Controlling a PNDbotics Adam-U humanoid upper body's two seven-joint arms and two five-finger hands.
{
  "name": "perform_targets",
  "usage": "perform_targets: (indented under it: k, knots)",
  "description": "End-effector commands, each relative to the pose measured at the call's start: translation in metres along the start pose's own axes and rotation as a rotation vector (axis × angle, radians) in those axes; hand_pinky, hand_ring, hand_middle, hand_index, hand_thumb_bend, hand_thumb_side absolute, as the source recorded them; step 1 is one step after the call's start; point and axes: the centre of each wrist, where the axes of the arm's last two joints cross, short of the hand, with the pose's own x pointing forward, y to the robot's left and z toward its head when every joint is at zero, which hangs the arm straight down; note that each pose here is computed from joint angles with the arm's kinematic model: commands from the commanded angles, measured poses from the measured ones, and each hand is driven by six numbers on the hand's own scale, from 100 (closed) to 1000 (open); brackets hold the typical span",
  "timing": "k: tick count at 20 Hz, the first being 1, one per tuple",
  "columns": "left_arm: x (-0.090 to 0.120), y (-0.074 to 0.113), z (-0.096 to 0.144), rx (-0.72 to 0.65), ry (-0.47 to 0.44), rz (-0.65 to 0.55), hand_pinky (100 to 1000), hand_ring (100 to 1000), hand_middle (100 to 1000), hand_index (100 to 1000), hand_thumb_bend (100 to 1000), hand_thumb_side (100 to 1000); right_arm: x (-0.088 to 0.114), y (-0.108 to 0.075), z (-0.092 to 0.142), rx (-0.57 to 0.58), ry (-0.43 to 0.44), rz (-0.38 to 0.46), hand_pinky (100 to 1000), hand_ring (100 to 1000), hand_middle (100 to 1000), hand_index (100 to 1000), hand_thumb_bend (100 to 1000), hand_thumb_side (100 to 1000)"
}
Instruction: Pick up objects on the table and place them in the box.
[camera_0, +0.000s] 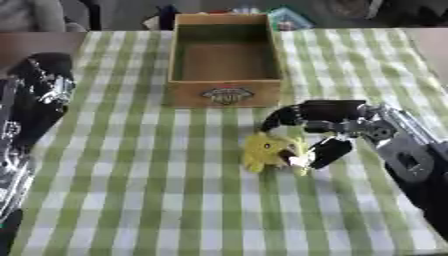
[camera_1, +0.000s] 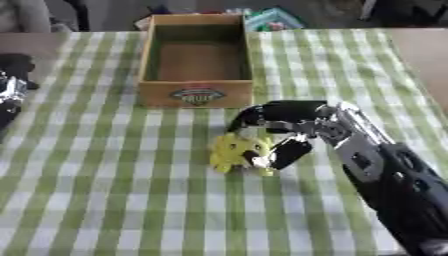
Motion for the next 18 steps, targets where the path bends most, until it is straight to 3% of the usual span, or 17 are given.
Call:
perform_targets:
  k: [1, 4, 6, 7, 11, 14, 15, 16, 18]
  knots:
    - [0.008, 0.003, -0.005, -0.002, -0.032, -0.008, 655, 781, 711, 677, 100, 420, 0.002, -0.009, 0.006, 0.100, -0.043, 0.134, 765, 832, 886, 940, 100, 562]
    - [0.009, 0.003, -0.005, -0.002, -0.033, -0.007, 656, 781, 712, 677, 100, 420, 0.003, -0.007, 0.005, 0.107, -0.042, 0.160, 731, 797, 865, 926, 100, 519]
    - [0.009, 0.002, -0.006, -0.002, -0.034, -0.006, 656, 781, 712, 677, 100, 422, 0.003, -0.006, 0.004, 0.104, -0.039, 0.171, 678, 749, 828, 898, 100, 435]
    - [0.009, 0.002, -0.006, -0.002, -0.034, -0.006, 656, 781, 712, 677, 100, 423, 0.002, -0.005, 0.004, 0.098, -0.037, 0.176, 625, 698, 798, 875, 100, 387]
    - [0.009, 0.002, -0.005, -0.001, -0.033, -0.005, 657, 782, 712, 677, 100, 425, 0.000, 0.000, 0.002, 0.056, -0.025, 0.186, 479, 536, 694, 781, 100, 362]
    - [0.008, 0.002, -0.005, 0.000, -0.031, -0.005, 657, 782, 712, 677, 100, 428, -0.001, 0.001, 0.002, -0.010, -0.018, 0.194, 313, 383, 525, 627, 100, 313]
    - [0.008, 0.002, -0.005, 0.000, -0.032, -0.005, 657, 782, 712, 677, 100, 428, -0.002, 0.002, 0.002, -0.032, -0.017, 0.196, 304, 373, 516, 617, 100, 310]
    - [0.008, 0.002, -0.005, 0.000, -0.032, -0.004, 657, 782, 712, 677, 100, 428, -0.002, 0.003, 0.002, -0.054, -0.016, 0.198, 214, 278, 428, 514, 100, 291]
    - [0.009, 0.002, -0.005, -0.001, -0.033, -0.004, 657, 782, 712, 677, 100, 430, -0.003, 0.003, 0.001, -0.090, -0.016, 0.198, 150, 221, 348, 431, 100, 274]
